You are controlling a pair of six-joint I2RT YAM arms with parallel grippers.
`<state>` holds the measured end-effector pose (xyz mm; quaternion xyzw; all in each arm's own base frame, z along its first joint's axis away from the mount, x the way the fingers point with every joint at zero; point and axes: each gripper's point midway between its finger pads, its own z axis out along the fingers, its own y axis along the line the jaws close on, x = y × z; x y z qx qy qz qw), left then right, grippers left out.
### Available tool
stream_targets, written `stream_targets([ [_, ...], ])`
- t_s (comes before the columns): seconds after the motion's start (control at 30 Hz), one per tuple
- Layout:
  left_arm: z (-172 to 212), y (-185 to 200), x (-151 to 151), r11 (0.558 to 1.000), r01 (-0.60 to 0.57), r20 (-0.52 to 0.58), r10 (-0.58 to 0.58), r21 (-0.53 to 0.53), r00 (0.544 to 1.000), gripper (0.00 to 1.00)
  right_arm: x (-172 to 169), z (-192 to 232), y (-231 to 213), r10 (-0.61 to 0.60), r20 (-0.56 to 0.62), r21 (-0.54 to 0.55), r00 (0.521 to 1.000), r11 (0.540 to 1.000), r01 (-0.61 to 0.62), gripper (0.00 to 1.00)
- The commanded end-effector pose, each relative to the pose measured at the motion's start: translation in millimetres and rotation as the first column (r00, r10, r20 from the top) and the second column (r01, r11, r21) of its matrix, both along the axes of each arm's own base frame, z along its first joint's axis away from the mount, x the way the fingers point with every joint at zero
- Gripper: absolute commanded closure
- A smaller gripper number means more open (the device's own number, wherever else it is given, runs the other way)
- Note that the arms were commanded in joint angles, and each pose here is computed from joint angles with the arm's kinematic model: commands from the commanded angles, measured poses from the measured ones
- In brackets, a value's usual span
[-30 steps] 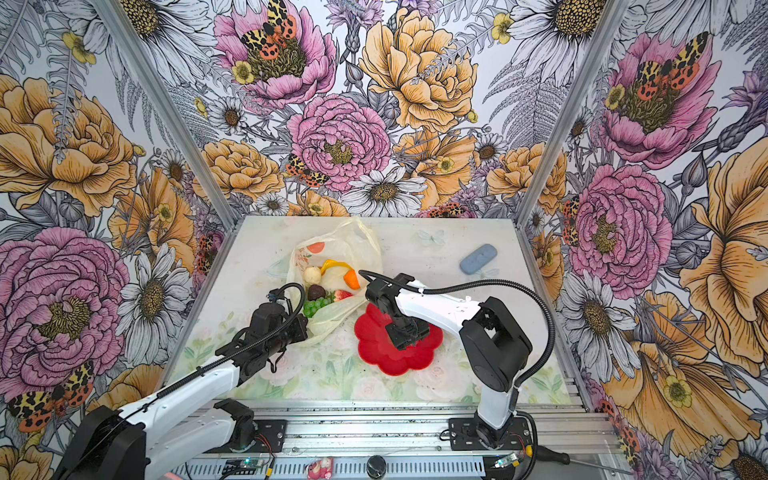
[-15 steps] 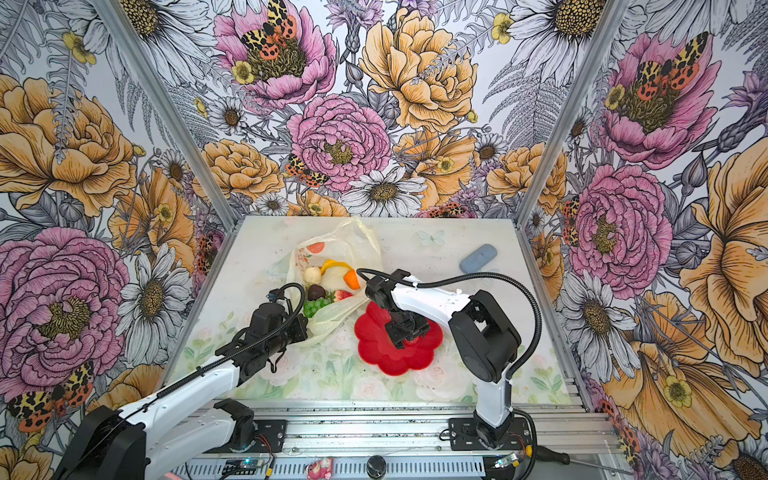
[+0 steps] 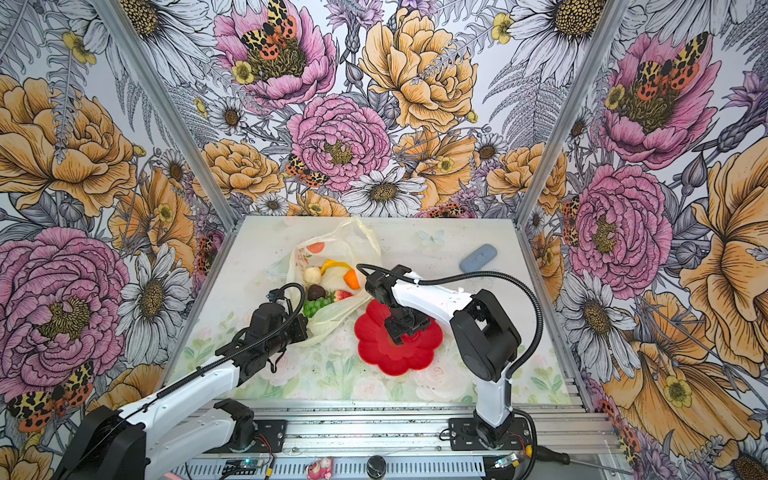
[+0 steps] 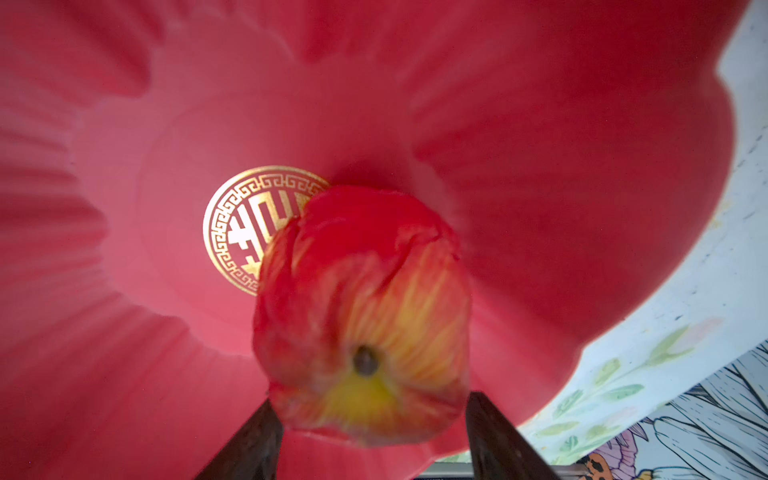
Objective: Take the fake fruits out of the plastic bag
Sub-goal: 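Lower the apple onto the red plate and open the right gripper, then move the right gripper back over the bag and lower it in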
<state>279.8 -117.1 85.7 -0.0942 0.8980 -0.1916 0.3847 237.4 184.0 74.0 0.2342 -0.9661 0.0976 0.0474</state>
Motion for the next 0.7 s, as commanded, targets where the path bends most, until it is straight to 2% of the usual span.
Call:
stream_targets([
  [0.0,2.7,-1.5,3.2,1.000,0.004,0.011,-0.004,-0.019,1.000,1.00,10.3,34.5,5.1,-0.024,0.093,0.057,0.995,0.998,0.019,0.29],
  [0.13,3.1,-1.5,3.4,1.000,0.004,0.013,-0.004,-0.018,1.000,1.00,21.9,61.6,27.0,-0.046,0.196,0.139,0.979,0.990,0.019,0.29],
  [0.2,3.1,-1.5,3.6,1.000,0.004,0.012,-0.004,-0.019,1.000,1.00,34.0,75.2,47.7,-0.073,0.268,0.213,0.961,0.977,0.015,0.29],
  [0.33,2.6,-2.1,3.3,1.000,0.007,0.011,-0.007,-0.021,1.000,1.00,60.3,103.0,105.1,-0.136,0.405,0.380,0.904,0.924,-0.031,0.31],
  [0.4,3.2,-2.1,3.8,1.000,0.007,0.012,-0.006,-0.021,1.000,1.00,70.6,111.5,138.6,-0.128,0.446,0.451,0.886,0.887,-0.100,0.31],
  [0.5,3.4,-2.2,3.5,1.000,0.007,0.013,-0.007,-0.022,1.000,1.00,88.3,112.4,174.0,-0.095,0.493,0.482,0.865,0.857,-0.181,0.32],
  [0.67,3.2,-1.8,2.9,1.000,0.008,0.013,-0.007,-0.020,1.000,1.00,118.0,92.1,207.1,-0.019,0.527,0.443,0.850,0.859,-0.256,0.33],
])
